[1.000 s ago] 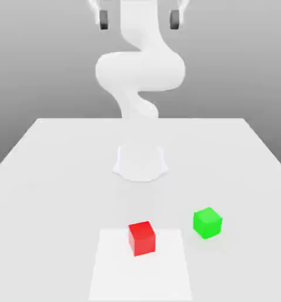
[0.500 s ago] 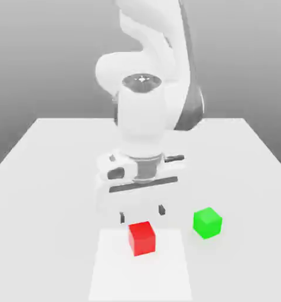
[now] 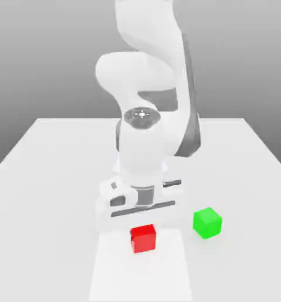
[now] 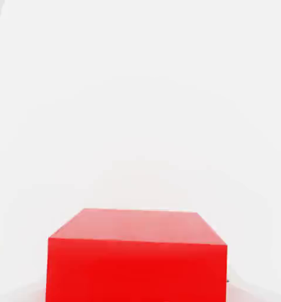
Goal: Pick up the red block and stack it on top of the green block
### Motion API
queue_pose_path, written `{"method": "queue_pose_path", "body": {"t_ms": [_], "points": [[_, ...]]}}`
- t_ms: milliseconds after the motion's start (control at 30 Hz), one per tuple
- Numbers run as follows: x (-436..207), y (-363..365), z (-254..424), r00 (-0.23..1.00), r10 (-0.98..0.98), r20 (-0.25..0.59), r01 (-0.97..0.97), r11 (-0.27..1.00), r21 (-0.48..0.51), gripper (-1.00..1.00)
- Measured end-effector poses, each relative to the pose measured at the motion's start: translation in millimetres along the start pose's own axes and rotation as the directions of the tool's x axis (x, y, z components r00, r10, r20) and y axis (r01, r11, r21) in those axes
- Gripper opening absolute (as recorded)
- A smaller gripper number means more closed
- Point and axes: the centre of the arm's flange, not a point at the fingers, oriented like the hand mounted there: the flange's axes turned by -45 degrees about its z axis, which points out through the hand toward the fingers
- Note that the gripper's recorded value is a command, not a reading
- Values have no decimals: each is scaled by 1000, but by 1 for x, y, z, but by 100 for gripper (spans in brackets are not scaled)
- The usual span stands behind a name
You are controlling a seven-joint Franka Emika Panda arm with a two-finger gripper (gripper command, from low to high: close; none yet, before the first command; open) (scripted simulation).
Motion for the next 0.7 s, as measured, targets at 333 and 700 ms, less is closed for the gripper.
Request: {"method": "queue_pose_path", "body": {"t_ms": [333, 700], "points": [[0, -101, -53, 854, -520, -4, 520, 854, 11, -100], [-18, -179, -20, 527, -850, 0, 850, 527, 2, -100]]}}
